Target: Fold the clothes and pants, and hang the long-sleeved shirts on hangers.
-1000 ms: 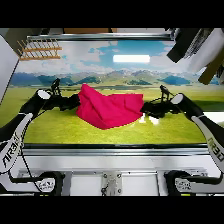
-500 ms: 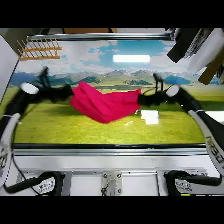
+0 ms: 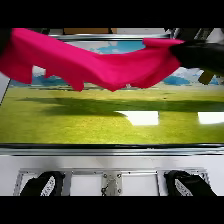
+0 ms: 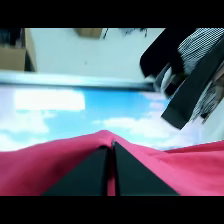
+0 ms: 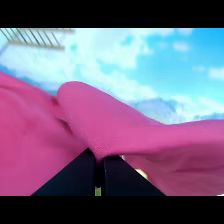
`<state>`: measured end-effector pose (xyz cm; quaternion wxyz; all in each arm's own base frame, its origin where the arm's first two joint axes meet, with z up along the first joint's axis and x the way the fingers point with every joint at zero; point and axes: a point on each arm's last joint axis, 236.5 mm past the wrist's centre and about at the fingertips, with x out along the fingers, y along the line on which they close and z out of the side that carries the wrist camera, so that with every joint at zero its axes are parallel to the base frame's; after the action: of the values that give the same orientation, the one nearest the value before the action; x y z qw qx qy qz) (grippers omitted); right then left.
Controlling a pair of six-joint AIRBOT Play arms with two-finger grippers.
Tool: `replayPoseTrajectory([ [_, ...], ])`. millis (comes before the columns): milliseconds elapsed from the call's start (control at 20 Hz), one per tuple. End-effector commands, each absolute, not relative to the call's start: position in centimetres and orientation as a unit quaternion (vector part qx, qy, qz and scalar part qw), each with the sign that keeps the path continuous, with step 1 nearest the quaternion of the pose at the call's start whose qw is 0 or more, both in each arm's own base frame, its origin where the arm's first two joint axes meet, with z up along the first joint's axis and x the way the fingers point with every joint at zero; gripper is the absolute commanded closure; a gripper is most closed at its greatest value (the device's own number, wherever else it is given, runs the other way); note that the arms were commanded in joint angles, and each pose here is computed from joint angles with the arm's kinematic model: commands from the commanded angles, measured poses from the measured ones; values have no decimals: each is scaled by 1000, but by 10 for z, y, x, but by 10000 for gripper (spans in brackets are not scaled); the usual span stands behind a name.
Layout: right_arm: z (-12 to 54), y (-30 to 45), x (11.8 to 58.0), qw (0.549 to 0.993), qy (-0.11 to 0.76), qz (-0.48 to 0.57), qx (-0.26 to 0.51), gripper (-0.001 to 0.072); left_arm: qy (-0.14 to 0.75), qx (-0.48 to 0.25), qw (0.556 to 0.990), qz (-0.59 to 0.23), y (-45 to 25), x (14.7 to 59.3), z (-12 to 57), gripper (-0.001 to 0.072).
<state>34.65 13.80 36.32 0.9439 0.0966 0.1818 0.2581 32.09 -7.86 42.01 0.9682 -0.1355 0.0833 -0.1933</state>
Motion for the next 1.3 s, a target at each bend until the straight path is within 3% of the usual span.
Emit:
replayPoseTrajectory([
  [0, 405, 123, 282, 955, 140, 242, 96, 694, 22, -100, 973, -206, -91, 249, 462, 700],
  [150, 382, 103, 270, 957, 191, 193, 104, 693, 60, -105, 972, -204, -93, 241, 441, 700],
  [300, 332, 91, 281, 939, 285, 148, 122, 694, 177, -161, 951, -198, -93, 264, 355, 700],
  [500, 234, 94, 334, 890, 420, 123, 128, 693, 427, -227, 854, -195, -110, 280, 173, 700],
  [600, 192, 86, 389, 890, 432, 100, 106, 685, 494, -241, 813, -192, -125, 289, 104, 700],
  [650, 176, 84, 422, 897, 420, 95, 101, 594, 506, -241, 807, -188, -131, 299, 79, 700],
  [700, 163, 83, 448, 901, 409, 89, 110, 305, 506, -244, 808, -179, -134, 315, 60, 700],
  [750, 153, 79, 466, 904, 405, 81, 115, 93, 500, -245, 814, -167, -135, 333, 47, 700],
  [850, 138, 68, 476, 898, 417, 68, 119, 81, 492, -250, 821, -146, -128, 364, 32, 700],
  [950, 125, 51, 458, 880, 460, 53, 108, 80, 498, -255, 818, -134, -117, 386, 26, 700],
  [1100, 90, 37, 404, 834, 545, 52, 68, 81, 517, -258, 806, -127, -103, 404, 16, 700],
  [1250, 34, 43, 341, 781, 616, 38, 97, 81, 538, -258, 792, -128, -98, 412, 5, 700],
])
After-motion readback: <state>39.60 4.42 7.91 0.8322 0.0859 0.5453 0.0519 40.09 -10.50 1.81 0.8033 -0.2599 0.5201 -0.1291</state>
